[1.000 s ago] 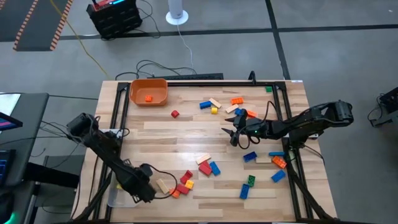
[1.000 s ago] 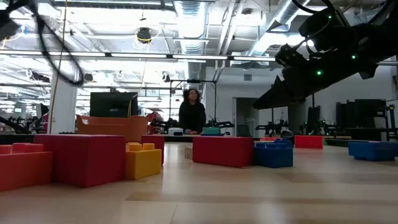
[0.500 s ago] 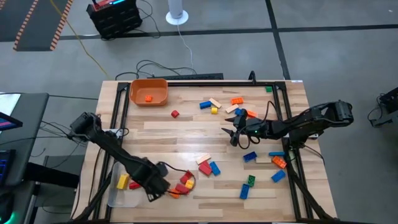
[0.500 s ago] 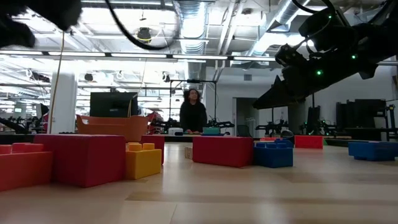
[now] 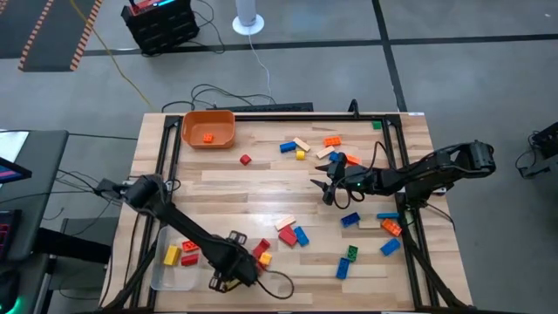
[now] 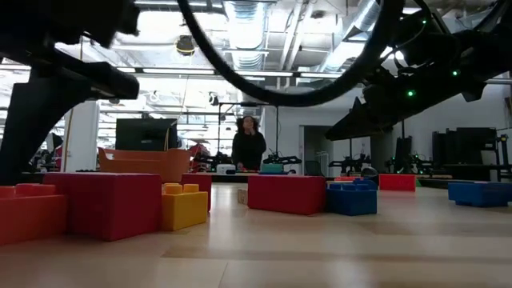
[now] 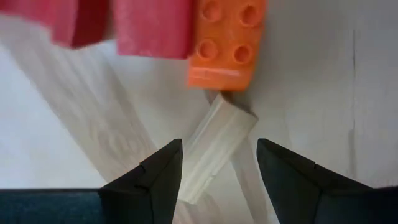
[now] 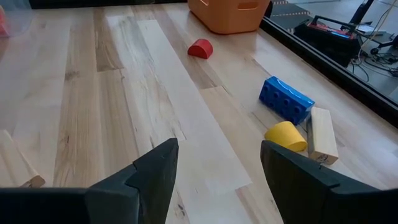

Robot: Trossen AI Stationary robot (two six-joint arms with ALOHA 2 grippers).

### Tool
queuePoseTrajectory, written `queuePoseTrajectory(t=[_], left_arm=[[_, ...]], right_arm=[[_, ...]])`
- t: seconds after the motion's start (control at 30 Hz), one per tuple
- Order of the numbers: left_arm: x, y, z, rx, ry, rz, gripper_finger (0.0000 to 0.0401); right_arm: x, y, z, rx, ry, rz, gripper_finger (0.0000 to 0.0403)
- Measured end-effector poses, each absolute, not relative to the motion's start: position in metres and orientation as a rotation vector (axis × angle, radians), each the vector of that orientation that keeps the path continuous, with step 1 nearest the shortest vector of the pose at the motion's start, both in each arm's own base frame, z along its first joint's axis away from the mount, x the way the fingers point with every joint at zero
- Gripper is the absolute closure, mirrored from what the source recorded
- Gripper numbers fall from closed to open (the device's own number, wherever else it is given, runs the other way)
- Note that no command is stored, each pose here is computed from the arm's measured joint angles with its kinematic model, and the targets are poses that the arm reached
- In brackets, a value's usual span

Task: Sort blocks by size
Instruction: Put the large brown block into the transparent bin

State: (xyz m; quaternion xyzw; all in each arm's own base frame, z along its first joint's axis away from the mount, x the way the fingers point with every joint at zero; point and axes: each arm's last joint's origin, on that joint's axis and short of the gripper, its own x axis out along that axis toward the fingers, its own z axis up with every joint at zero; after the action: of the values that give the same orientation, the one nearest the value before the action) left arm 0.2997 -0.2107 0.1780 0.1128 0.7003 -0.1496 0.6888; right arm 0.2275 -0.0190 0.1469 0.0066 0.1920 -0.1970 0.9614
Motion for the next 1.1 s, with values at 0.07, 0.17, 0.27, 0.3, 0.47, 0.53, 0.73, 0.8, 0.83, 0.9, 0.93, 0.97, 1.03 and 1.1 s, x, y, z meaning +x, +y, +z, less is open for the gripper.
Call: queuePoseTrajectory(t=[0.07,0.17,0.27,0.3,0.47,0.53,0.73,0.8,0.83,0.9,0.93,0.97,1.03,1.1], left_arm=[[0.299,-0.211,0.176,0.284,1.574,-0.355,0.0201],[0.297,-0.209,0.173,0.315,1.580,-0.379,0.0201],[0.295,-0.207,0.169,0.351,1.587,-0.396,0.0201],[0.295,-0.207,0.168,0.360,1.585,-0.400,0.0201],[0.292,-0.210,0.160,0.416,1.596,-0.406,0.0201],[0.289,-0.212,0.157,0.441,1.596,-0.393,0.0201],[0.285,-0.216,0.154,0.481,1.556,-0.327,0.0220],[0.284,-0.219,0.154,0.483,1.553,-0.330,0.0242],[0.283,-0.220,0.154,0.484,1.552,-0.327,0.0255],[0.282,-0.221,0.154,0.472,1.553,-0.310,0.0285],[0.281,-0.222,0.154,0.461,1.554,-0.301,0.0298],[0.281,-0.223,0.154,0.444,1.556,-0.294,0.0302],[0.281,-0.223,0.154,0.392,1.563,-0.269,0.0302],[0.282,-0.224,0.155,0.352,1.560,-0.244,0.0302]], right_arm=[[0.227,-0.019,0.147,0.013,0.389,-0.399,0.0143],[0.227,-0.019,0.147,0.013,0.389,-0.399,0.0143],[0.227,-0.019,0.147,0.013,0.389,-0.400,0.0143],[0.227,-0.019,0.147,0.013,0.390,-0.400,0.0143],[0.227,-0.019,0.147,0.013,0.390,-0.400,0.0143],[0.227,-0.019,0.147,0.014,0.389,-0.400,0.0143],[0.227,-0.019,0.147,0.013,0.392,-0.399,0.0143],[0.227,-0.019,0.147,0.013,0.392,-0.400,0.0143],[0.227,-0.019,0.147,0.013,0.391,-0.399,0.0143],[0.227,-0.019,0.147,0.013,0.393,-0.399,0.0143],[0.227,-0.019,0.147,0.013,0.394,-0.399,0.0143],[0.227,-0.019,0.147,0.013,0.393,-0.399,0.0143],[0.227,-0.019,0.147,0.013,0.394,-0.400,0.0143],[0.227,-0.019,0.146,0.013,0.395,-0.400,0.0143]])
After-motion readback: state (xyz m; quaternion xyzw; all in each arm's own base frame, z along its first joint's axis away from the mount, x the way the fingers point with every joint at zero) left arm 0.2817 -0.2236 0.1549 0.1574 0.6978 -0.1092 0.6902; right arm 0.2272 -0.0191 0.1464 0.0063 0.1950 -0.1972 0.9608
